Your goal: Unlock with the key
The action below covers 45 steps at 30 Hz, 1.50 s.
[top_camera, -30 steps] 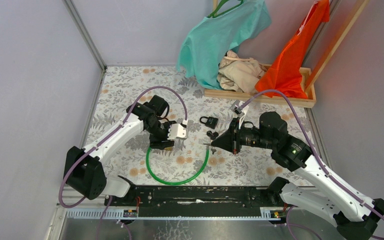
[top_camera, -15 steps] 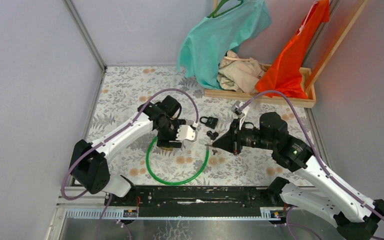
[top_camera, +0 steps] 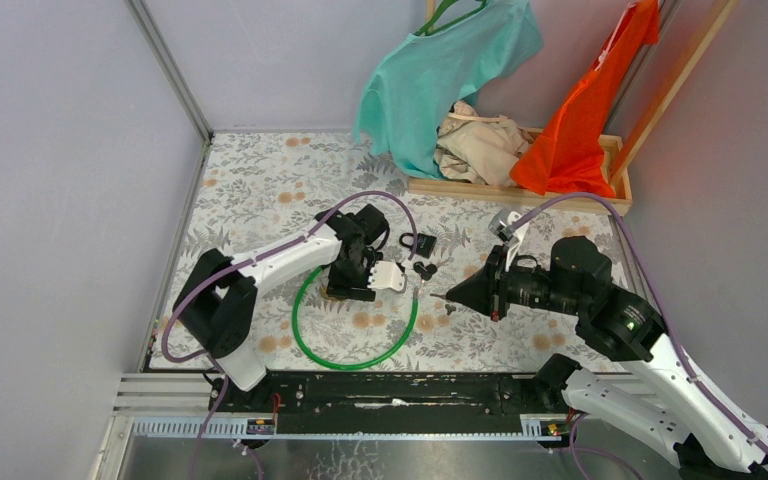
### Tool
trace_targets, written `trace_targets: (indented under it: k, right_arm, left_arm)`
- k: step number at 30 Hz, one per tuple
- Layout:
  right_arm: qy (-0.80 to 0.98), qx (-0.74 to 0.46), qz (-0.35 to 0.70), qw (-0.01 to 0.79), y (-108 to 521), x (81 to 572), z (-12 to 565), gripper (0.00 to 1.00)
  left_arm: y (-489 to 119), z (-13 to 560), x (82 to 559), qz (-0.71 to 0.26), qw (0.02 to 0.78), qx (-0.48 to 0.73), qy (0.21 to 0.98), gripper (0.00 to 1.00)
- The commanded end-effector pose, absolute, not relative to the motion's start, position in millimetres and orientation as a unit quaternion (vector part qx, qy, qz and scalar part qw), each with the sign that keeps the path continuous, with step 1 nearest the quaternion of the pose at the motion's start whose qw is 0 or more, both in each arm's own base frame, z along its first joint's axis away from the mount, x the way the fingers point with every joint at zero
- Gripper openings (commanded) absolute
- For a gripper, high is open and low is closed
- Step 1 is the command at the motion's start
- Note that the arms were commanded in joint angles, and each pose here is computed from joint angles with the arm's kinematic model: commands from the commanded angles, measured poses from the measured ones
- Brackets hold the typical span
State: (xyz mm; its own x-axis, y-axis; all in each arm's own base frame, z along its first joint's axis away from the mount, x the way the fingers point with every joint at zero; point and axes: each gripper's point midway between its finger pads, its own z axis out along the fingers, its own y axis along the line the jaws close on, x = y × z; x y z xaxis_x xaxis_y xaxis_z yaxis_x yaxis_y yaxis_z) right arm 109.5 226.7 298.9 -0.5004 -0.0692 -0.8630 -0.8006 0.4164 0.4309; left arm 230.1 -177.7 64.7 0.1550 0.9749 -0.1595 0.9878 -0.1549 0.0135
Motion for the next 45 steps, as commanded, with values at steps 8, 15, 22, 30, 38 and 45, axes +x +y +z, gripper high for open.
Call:
trace_targets:
  k: [8,15,22,30,38,45]
  right_arm:
    - [0.719,-0.297,0.449,0.439,209.3,98.9,324.2,0.00]
    - [0.717,-0.302,0.449,0.440,208.9,98.0,324.2,0.00]
    - [0.714,-0.306,0.451,0.439,210.9,98.0,324.5,0.00]
    - [0.713,-0.306,0.452,0.440,210.5,97.6,324.4,0.00]
    - [0.712,-0.311,0.455,0.435,215.4,99.4,324.2,0.00]
    - [0.711,-0.310,0.458,0.435,216.7,99.8,326.4,0.00]
  left_arm:
    - [-173.8,46.1,234.3,0.038,-0.010,0.758,0.651,0.59]
    - [-162.6,42.5,229.0,0.086,-0.052,0.755,0.648,0.56]
    - [-157.5,42.1,232.3,0.110,-0.067,0.745,0.655,0.56]
    - [-144.1,34.0,225.9,0.127,-0.078,0.740,0.656,0.60]
    - [-136.6,28.4,225.1,0.143,-0.086,0.728,0.665,0.48]
    - [-138.0,25.9,220.6,0.131,-0.090,0.720,0.675,0.14]
